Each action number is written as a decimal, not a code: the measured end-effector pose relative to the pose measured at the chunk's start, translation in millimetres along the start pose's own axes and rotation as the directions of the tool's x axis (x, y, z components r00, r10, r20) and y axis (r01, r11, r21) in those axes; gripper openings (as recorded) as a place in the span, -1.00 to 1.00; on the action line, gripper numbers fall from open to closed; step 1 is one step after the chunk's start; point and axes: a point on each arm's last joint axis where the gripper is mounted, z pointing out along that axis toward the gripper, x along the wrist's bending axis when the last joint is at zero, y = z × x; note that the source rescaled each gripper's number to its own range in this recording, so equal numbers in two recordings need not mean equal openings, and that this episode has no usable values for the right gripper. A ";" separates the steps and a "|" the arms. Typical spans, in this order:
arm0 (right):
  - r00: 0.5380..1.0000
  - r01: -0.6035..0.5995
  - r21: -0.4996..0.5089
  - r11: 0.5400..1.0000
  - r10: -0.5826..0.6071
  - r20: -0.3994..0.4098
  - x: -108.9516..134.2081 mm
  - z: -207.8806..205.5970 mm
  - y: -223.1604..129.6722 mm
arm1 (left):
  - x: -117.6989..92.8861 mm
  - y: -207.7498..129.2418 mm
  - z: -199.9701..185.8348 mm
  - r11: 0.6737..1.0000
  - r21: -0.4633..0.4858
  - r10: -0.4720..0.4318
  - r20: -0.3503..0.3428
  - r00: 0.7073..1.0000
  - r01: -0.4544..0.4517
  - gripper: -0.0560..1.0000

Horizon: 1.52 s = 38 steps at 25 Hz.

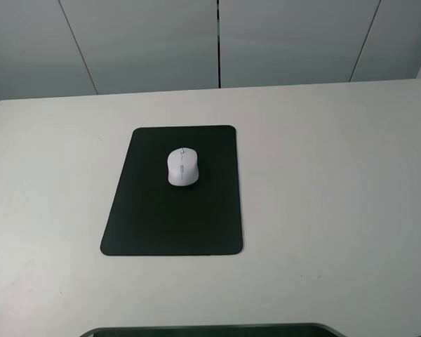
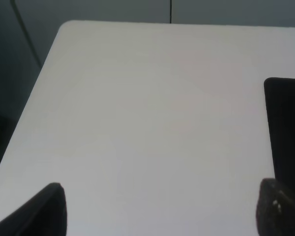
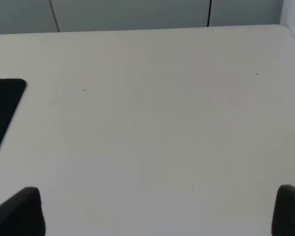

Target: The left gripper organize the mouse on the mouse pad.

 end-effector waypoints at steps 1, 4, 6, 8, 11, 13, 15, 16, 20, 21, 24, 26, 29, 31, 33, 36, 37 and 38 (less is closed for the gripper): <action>1.000 -0.002 0.000 1.000 0.002 0.000 0.0 0.0 0.0 | 0.3 -2.4 -3.2 1.000 -0.020 0.006 0.000 1.000 -0.006 0.89; 1.000 -0.002 0.000 1.000 0.002 0.000 0.0 0.0 0.0 | 1.0 -8.1 -8.8 0.998 -0.056 0.012 0.001 1.000 -0.012 0.89; 1.000 -0.002 0.000 1.000 0.002 0.000 0.0 0.0 0.0 | 0.7 -14.0 -6.5 0.998 -0.054 0.013 0.003 1.000 -0.013 0.89; 1.000 -0.002 0.000 1.000 0.002 0.000 0.0 0.0 0.0 | -1.0 -22.9 -1.4 0.999 -0.040 0.008 0.019 1.000 -0.007 0.89; 1.000 -0.002 0.000 1.000 0.002 0.000 0.0 0.0 0.0 | -2.7 -33.4 2.9 1.000 -0.015 0.002 0.037 0.999 -0.002 0.89; 1.000 -0.002 0.000 1.000 0.002 0.000 0.0 0.0 0.0 | -2.7 -36.2 2.3 1.000 -0.021 0.001 0.039 0.999 0.000 0.89; 1.000 -0.002 0.000 1.000 0.002 0.000 0.0 0.0 0.0 | -3.1 -38.8 2.8 1.000 -0.015 -0.001 0.043 0.999 0.002 0.89; 1.000 -0.002 0.000 1.000 0.002 0.000 0.0 0.0 0.0 | -3.3 -39.3 3.2 1.000 -0.013 -0.002 0.045 0.999 0.003 0.89; 1.000 -0.002 0.000 1.000 0.002 0.000 0.0 0.0 0.0 | -3.6 -40.4 3.0 1.000 -0.011 0.000 0.049 0.999 0.001 0.89; 1.000 -0.002 0.000 1.000 0.002 0.000 0.0 0.0 0.0 | -3.6 -40.4 3.0 1.000 -0.011 0.000 0.049 0.999 0.001 0.89; 1.000 -0.002 0.000 1.000 0.002 0.000 0.0 0.0 0.0 | -4.3 -40.4 3.0 1.000 -0.011 0.009 0.056 0.998 -0.008 0.89; 1.000 -0.002 0.000 1.000 0.002 0.000 0.0 0.0 0.0 | -4.6 -40.5 3.0 1.000 -0.011 0.010 0.060 0.998 -0.010 0.89; 1.000 -0.002 0.000 1.000 0.002 0.000 0.0 0.0 0.0 | -4.6 -40.5 3.0 1.000 -0.011 0.013 0.060 0.998 -0.012 0.89; 1.000 -0.002 0.000 1.000 0.002 0.000 0.0 0.0 0.0 | -4.8 -40.5 3.0 1.000 -0.011 0.014 0.061 0.998 -0.013 0.89; 1.000 -0.002 0.000 1.000 0.002 0.000 0.0 0.0 0.0 | -4.8 -40.5 3.0 1.000 -0.011 0.014 0.061 0.998 -0.013 0.89; 1.000 -0.002 0.000 1.000 0.002 0.000 0.0 0.0 0.0 | -4.8 -40.5 3.0 1.000 -0.011 0.014 0.061 0.998 -0.013 0.89; 1.000 -0.002 0.000 1.000 0.002 0.000 0.0 0.0 0.0 | -4.8 -40.5 3.0 1.000 -0.011 0.014 0.061 0.998 -0.013 0.89; 1.000 -0.002 0.000 1.000 0.002 0.000 0.0 0.0 0.0 | -4.8 -40.5 3.0 1.000 -0.011 0.014 0.061 0.998 -0.013 0.89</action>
